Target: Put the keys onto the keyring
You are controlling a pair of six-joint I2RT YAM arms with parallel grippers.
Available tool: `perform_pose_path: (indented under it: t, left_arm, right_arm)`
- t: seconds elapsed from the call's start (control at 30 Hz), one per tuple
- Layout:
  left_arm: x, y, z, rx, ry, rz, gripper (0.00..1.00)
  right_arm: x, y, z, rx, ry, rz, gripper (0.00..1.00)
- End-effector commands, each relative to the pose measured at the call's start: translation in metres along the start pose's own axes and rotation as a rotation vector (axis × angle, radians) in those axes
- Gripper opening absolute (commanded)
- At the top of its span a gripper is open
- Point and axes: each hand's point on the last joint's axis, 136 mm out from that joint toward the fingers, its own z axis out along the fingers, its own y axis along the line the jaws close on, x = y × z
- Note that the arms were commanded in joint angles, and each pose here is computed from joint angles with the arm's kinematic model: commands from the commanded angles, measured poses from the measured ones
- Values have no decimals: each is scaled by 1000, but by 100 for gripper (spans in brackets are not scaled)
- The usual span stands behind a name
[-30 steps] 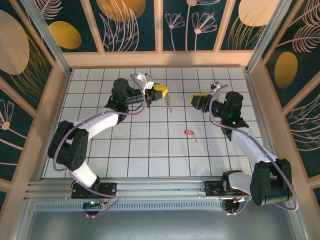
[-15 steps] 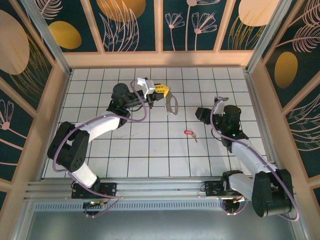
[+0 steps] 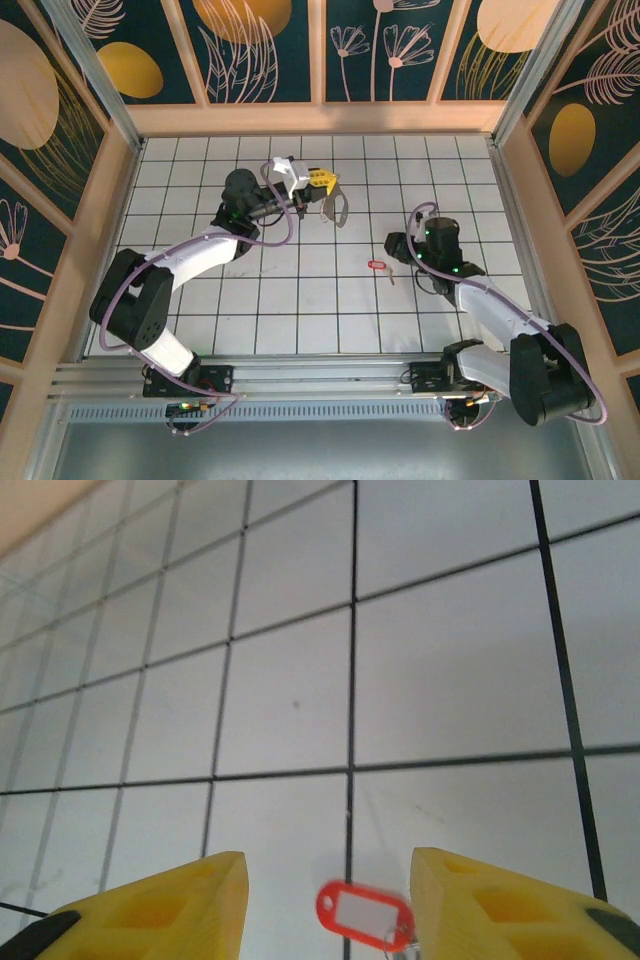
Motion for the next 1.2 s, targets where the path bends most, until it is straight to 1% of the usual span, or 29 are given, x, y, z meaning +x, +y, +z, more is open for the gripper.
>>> perform_pose_path:
  t: [0.0,0.13,0.23,0.33,0.57,0.7,0.83,1.0,1.17]
  left_arm:
    - [-7,-6,-6,-14,-17,-10,0]
    - [-4,-9,-8,-18,-19,-37,0]
    - [-3,-10,-8,-12,-11,-57,0]
    - [-4,-10,-8,-13,-13,-55,0]
    - [-3,-10,-7,-9,-8,-62,0]
    - [-3,-10,-6,-9,-8,-63,0]
    - [-4,-9,-5,-6,-9,-65,0]
    - [-4,-10,-3,1,-11,-69,0]
    - [-5,-9,-2,-2,-15,-72,0]
  right_arm:
    - [16,-14,5,123,44,-2,47]
    - [35,-21,16,200,110,-35,45]
    - [41,-27,22,255,129,-68,42]
    - [45,-25,28,268,148,-98,37]
    - [51,-22,43,297,186,-163,36]
    - [53,-22,49,305,199,-180,32]
    - [55,-25,50,324,209,-192,25]
    - [56,-31,46,351,211,-199,23]
    - [59,-31,46,347,216,-201,19]
